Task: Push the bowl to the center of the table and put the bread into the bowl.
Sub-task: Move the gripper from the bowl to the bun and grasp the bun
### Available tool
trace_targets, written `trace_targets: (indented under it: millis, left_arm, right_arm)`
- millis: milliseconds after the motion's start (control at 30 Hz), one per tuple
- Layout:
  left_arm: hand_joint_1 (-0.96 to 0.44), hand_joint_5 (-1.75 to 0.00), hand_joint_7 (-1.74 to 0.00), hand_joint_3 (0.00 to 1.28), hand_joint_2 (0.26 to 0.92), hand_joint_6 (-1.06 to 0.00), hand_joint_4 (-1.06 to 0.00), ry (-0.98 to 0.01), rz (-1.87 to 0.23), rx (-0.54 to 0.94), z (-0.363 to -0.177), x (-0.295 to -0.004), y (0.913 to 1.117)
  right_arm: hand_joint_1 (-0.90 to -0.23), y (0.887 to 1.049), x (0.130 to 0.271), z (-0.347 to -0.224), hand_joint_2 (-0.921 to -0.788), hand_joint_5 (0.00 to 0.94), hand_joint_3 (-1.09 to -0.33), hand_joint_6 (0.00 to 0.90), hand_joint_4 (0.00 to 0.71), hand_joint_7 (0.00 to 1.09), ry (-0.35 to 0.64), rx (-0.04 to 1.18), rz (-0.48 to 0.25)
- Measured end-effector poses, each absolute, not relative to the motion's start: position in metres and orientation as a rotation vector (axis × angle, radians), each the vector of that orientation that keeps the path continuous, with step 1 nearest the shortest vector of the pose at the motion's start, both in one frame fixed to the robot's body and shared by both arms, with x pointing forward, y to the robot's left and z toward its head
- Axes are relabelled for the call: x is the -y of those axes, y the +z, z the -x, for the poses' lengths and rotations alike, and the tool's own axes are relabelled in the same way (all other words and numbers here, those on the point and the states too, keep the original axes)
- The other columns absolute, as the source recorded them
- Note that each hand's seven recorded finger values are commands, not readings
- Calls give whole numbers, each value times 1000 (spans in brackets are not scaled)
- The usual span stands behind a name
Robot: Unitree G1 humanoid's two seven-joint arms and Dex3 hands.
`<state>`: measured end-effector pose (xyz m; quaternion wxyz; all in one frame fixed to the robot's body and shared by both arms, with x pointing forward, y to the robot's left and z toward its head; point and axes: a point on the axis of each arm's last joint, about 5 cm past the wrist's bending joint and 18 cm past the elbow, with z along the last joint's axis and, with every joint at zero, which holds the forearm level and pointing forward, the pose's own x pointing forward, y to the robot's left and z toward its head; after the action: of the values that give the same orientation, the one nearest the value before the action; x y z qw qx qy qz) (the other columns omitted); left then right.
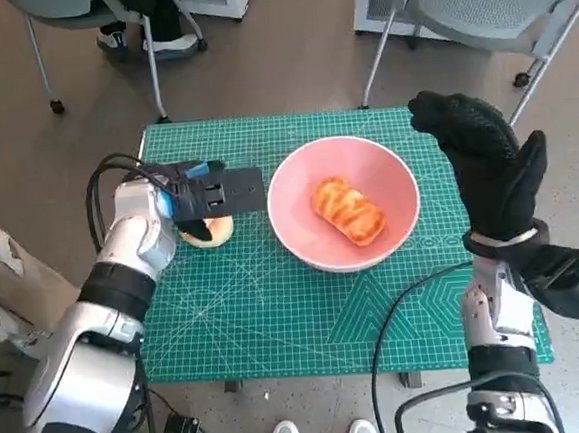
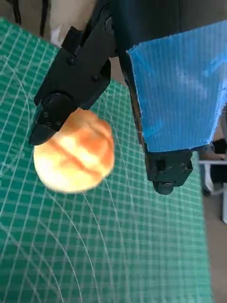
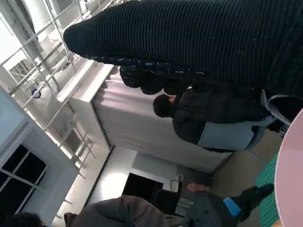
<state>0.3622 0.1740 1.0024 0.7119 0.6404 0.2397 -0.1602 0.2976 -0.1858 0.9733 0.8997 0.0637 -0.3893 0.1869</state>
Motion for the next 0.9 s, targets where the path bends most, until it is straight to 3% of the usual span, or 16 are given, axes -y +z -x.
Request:
trace_targets:
  millis: [767,900]
  left_arm:
    - [-214,1,-3,7,680,-126,1,-407,-1468,-593,-363,-169,985]
    - [-209,-30,-12,10,686,-148,-67,-420,-1480,-588,-362,-169,982]
  right_arm:
    - [-639,973,186,-296,-921,5,-740,61,239,548,372,808,-131]
    - [-638,973,186,-296,-921,4,-740,62,239,546,373,809,-130]
